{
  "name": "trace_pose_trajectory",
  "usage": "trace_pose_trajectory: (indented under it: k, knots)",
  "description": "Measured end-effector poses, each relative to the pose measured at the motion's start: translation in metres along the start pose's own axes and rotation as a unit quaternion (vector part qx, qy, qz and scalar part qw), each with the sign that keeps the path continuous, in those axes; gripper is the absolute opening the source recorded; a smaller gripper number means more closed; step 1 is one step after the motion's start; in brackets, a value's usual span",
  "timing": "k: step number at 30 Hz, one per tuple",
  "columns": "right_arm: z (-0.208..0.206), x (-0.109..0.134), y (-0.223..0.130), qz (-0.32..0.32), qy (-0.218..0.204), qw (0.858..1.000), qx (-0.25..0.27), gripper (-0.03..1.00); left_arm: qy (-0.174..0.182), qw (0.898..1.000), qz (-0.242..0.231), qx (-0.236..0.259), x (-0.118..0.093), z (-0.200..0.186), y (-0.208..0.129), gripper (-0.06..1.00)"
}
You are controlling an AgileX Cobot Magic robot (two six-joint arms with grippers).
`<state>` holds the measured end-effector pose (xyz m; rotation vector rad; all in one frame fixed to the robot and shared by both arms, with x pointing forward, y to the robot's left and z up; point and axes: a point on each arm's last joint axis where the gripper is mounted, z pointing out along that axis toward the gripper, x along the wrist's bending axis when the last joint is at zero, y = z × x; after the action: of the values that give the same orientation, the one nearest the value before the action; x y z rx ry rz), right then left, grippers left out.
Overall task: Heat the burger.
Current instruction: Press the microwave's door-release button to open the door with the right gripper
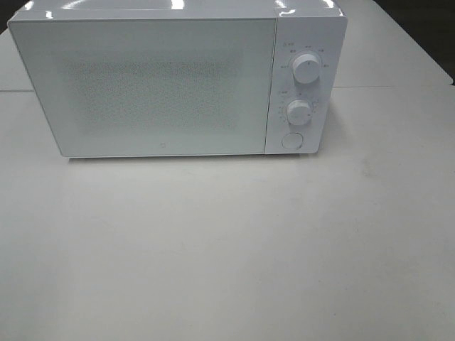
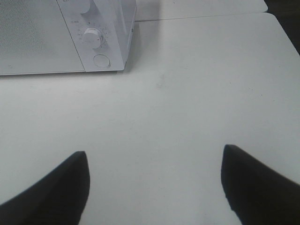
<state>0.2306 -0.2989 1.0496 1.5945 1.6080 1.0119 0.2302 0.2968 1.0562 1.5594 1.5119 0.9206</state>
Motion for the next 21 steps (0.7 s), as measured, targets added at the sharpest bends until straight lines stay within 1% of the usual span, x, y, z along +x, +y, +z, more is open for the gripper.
trace_pose_trajectory:
  k: [15,21]
  knots:
    - [0.000,0.000,0.001,0.000,0.001,1.000,0.001,0.75,0.000,1.000,0.000,0.000,0.000,0.000,0.000,0.99]
    - [0.011,0.002,0.019,0.001,0.001,1.000,-0.002,0.75,0.000,1.000,0.000,0.000,0.000,0.000,0.000,0.99]
